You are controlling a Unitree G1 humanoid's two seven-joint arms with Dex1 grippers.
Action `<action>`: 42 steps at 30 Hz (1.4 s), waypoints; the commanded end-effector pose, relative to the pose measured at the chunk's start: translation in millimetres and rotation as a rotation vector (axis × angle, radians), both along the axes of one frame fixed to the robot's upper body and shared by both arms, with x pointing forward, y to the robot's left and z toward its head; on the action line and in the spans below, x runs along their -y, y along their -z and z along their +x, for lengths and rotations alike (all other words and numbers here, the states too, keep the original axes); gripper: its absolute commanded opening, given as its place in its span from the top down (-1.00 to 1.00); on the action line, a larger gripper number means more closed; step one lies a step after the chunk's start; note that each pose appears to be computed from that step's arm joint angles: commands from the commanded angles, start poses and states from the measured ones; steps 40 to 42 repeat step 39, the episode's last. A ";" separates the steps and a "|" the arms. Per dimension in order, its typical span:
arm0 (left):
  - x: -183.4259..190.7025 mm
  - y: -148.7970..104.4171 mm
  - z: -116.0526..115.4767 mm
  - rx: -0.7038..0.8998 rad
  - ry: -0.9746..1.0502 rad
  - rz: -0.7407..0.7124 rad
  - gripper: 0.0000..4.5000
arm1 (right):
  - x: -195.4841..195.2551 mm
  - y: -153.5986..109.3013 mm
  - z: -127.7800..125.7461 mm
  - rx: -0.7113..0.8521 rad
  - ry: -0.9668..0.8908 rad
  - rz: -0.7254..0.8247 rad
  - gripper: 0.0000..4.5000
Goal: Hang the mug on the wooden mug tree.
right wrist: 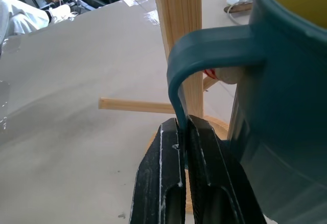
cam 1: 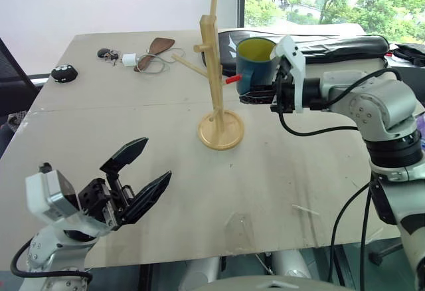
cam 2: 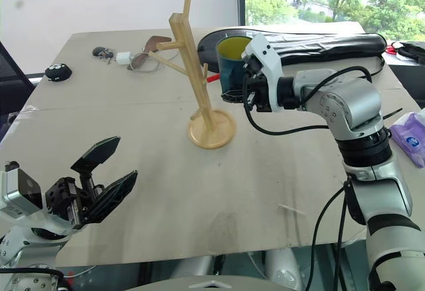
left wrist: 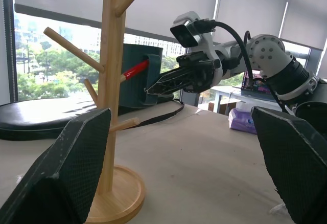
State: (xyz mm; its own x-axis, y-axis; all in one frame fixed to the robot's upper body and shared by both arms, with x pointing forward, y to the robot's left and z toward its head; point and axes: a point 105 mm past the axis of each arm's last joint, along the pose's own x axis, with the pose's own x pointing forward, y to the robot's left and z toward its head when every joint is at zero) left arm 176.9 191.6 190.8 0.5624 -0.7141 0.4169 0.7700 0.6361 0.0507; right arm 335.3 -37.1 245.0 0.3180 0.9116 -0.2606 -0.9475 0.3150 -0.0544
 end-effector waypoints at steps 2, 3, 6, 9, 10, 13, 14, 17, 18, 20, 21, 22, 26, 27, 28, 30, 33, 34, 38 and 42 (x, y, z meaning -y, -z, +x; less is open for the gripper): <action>5.1 -7.9 -1.5 0.040 -0.006 0.012 -1.00 | -11.4 -15.9 2.5 0.080 -0.054 -0.012 0.99; 4.9 -8.1 -1.7 0.042 -0.013 0.011 -1.00 | -13.3 -14.1 1.7 0.071 -0.075 -0.020 0.99; 4.0 -8.1 -2.4 0.043 -0.027 0.007 -1.00 | -16.6 -9.4 1.2 0.052 -0.104 -0.031 0.73; 3.1 -7.2 -2.8 0.041 -0.037 0.005 -1.00 | -13.4 -10.8 -0.3 0.083 -0.108 -0.017 0.19; 2.4 -6.4 -2.2 0.039 -0.040 0.003 -1.00 | -7.6 -11.6 -2.0 0.103 -0.104 -0.021 0.08; -3.1 -6.0 2.8 0.032 -0.050 -0.012 -1.00 | 17.2 -29.1 -27.3 0.193 -0.140 0.090 -0.53; -4.1 -5.9 3.6 0.028 -0.049 -0.014 -1.00 | 23.6 -33.5 -35.6 0.213 -0.146 0.132 -0.53; -8.8 -4.5 9.1 0.012 -0.048 -0.018 -1.00 | 38.9 -32.1 -49.2 0.210 -0.126 0.185 -0.53; -10.2 -1.6 13.6 -0.007 -0.040 -0.016 -1.00 | 48.2 -27.5 -55.0 0.214 -0.106 0.187 -0.53; -11.1 6.1 22.4 -0.049 -0.021 -0.011 -1.00 | 65.9 -18.4 -62.6 0.219 -0.030 0.182 -0.53; -11.2 11.9 26.3 -0.081 -0.016 0.002 -1.00 | 72.9 -13.9 -63.9 0.221 0.013 0.174 -0.53; -12.7 23.3 33.9 -0.127 -0.037 0.036 -1.00 | 80.9 -6.3 -66.8 0.218 0.048 0.150 -0.53; -13.0 61.7 60.0 -0.218 -0.049 0.094 -1.00 | 116.9 26.3 -76.3 0.200 0.203 0.069 -0.53; -12.5 71.4 65.0 -0.240 -0.053 0.121 -1.00 | 127.9 34.9 -78.5 0.190 0.249 0.057 -0.53; -13.2 77.2 67.4 -0.253 -0.058 0.142 -1.00 | 133.7 39.8 -80.4 0.184 0.274 0.053 -0.53; -15.0 99.2 78.1 -0.308 -0.072 0.175 -1.00 | 153.7 59.7 -88.1 0.189 0.344 0.001 -0.53; -17.6 85.9 48.3 -0.363 -0.080 0.250 -1.00 | 183.7 92.7 -109.2 0.146 0.431 -0.084 -0.53; -10.4 65.5 34.0 -0.351 -0.073 0.264 -1.00 | 189.7 98.2 -114.7 0.137 0.453 -0.096 -0.53; 12.3 31.9 23.6 -0.347 -0.054 0.272 -1.00 | 205.3 110.7 -127.0 0.122 0.512 -0.133 -0.53; 14.5 29.4 24.8 -0.353 -0.057 0.273 -1.00 | 206.3 113.1 -128.1 0.119 0.515 -0.137 -0.53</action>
